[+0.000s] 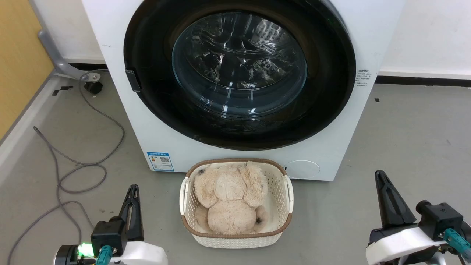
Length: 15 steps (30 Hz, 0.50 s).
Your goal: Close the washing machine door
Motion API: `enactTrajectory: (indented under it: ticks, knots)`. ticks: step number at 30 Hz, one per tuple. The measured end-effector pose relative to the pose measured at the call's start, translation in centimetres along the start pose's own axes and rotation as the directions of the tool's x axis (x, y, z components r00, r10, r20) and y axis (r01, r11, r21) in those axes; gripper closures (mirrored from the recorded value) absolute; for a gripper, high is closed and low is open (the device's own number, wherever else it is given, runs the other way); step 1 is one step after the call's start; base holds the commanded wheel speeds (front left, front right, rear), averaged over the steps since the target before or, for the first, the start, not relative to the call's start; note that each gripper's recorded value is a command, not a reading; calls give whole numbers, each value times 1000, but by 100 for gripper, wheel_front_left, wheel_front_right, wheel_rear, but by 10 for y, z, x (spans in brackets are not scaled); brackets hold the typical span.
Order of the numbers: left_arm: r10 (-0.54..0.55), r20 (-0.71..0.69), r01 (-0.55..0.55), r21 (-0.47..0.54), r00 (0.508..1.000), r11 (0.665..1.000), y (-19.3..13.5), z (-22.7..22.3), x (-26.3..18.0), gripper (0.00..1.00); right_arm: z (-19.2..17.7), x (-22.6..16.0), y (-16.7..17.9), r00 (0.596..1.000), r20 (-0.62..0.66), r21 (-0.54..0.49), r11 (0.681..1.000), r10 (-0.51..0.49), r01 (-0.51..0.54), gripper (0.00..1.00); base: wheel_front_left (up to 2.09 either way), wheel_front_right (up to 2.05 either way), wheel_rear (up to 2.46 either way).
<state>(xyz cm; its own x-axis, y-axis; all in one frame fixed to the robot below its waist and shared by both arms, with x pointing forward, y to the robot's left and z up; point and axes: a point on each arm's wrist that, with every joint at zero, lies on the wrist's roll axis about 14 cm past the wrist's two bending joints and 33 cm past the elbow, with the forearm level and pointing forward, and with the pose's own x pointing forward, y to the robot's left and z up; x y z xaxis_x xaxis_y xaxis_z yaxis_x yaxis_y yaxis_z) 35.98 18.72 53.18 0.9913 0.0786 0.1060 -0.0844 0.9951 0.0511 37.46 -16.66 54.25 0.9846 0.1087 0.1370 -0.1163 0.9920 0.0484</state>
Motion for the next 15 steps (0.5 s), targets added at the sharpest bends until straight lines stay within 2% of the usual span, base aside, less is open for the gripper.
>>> enactTrajectory:
  ticks: [15]
  knots:
    - [-13, -24, 13, -5, 1000, 1000, -2, -3, 1, 100, -2, 0, 1, 1000, -23, -13, 1000, 4, -4, 100, 0, 0, 0]
